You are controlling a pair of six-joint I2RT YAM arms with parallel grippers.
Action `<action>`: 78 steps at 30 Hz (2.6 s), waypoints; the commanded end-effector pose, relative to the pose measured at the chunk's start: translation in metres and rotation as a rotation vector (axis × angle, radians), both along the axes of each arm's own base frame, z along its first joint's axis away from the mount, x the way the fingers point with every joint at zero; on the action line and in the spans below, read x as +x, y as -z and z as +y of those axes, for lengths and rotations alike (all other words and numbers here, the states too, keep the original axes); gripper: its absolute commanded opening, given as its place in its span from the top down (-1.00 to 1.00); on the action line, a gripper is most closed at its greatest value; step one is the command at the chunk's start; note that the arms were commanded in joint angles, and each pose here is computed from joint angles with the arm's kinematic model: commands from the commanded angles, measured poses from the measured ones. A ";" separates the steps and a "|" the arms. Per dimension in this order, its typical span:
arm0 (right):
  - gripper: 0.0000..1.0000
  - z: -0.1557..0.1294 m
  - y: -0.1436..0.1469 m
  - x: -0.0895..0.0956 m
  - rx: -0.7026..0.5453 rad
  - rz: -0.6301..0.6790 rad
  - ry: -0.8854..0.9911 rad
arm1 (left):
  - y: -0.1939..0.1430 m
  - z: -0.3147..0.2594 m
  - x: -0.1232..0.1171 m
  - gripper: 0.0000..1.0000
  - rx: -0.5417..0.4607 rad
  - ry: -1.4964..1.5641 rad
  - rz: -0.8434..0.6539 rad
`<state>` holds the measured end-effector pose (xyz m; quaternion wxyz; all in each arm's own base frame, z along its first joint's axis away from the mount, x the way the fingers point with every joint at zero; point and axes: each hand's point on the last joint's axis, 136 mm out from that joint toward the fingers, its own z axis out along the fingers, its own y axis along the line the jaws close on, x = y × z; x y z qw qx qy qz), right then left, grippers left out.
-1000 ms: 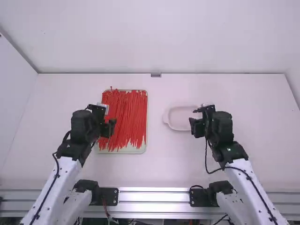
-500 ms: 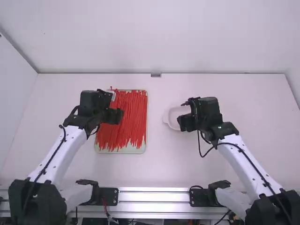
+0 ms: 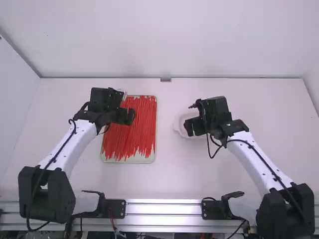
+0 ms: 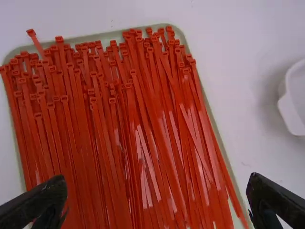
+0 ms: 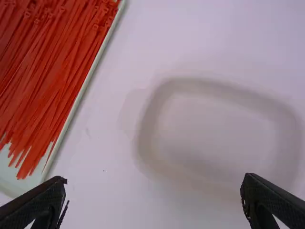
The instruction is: Fasten the cable tie
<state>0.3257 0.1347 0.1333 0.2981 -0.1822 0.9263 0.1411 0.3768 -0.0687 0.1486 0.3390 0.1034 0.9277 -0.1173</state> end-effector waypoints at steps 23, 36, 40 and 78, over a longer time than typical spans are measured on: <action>-0.96 0.042 -0.022 0.008 0.077 -0.084 -0.120 | -0.007 0.007 0.069 -0.98 0.015 -0.112 -0.143; -0.96 0.040 -0.021 0.007 0.076 -0.076 -0.112 | 0.037 0.002 0.120 -0.98 0.037 -0.107 0.018; -0.96 0.040 -0.021 0.007 0.076 -0.076 -0.112 | 0.047 -0.009 0.128 -0.99 0.028 -0.083 0.045; -0.96 0.038 -0.014 -0.001 0.062 -0.032 -0.113 | 0.119 -0.019 0.142 0.28 0.096 -0.136 0.117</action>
